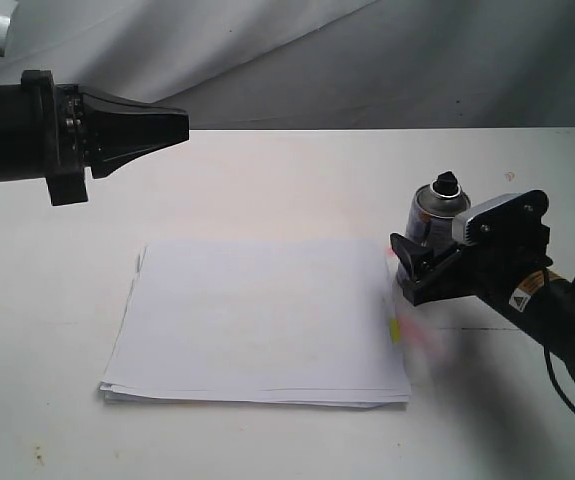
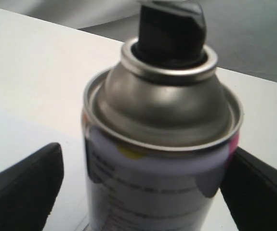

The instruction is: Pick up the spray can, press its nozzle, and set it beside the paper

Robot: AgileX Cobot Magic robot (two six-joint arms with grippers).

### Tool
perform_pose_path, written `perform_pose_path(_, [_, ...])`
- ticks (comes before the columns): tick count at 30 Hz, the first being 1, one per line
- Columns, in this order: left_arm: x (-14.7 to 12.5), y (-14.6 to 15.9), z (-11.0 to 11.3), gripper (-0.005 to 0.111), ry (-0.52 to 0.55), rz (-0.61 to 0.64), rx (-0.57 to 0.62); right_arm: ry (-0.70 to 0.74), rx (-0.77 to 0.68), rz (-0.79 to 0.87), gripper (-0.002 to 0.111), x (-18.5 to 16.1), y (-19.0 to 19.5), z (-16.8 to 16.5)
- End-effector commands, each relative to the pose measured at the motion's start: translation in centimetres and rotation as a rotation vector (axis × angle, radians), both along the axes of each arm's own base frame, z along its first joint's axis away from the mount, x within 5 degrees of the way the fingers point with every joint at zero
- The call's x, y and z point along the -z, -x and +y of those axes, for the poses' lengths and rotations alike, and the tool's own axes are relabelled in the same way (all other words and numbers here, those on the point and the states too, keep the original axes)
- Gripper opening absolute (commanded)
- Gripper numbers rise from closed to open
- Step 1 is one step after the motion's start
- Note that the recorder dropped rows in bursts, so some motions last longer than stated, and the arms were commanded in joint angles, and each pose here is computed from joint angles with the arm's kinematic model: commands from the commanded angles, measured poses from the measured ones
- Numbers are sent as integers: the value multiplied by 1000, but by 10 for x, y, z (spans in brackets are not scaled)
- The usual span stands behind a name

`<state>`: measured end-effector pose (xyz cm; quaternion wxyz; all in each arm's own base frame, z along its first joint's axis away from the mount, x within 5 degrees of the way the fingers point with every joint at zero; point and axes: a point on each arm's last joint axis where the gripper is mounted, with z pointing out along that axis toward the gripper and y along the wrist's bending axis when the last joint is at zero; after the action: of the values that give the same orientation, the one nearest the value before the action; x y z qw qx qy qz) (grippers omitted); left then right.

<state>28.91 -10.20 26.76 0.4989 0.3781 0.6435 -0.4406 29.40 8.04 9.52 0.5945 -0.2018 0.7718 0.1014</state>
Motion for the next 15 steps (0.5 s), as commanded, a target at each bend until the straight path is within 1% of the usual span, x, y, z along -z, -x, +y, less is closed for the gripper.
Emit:
perform_pose_path(1, [-1,0,1,0,11,4,-11,-4,-4,-33,80,-5,-1,0])
perform_pose_path(5, [-1,0,1,0,11,4,-11,-24,-8,-50,80,-10,-1,0])
perform_pose_path(8, [-1,0,1,0,11,4,-11,-55,-2,-69,80,-20,-1,0])
perform_pose_path(12, [-1,0,1,0,11,4,-11,-77,1,-129,80,-44,-1,0])
perform_pose_path(15, [-1,0,1,0,11,4,-11,-66,-22,-155,80,-68,4,1])
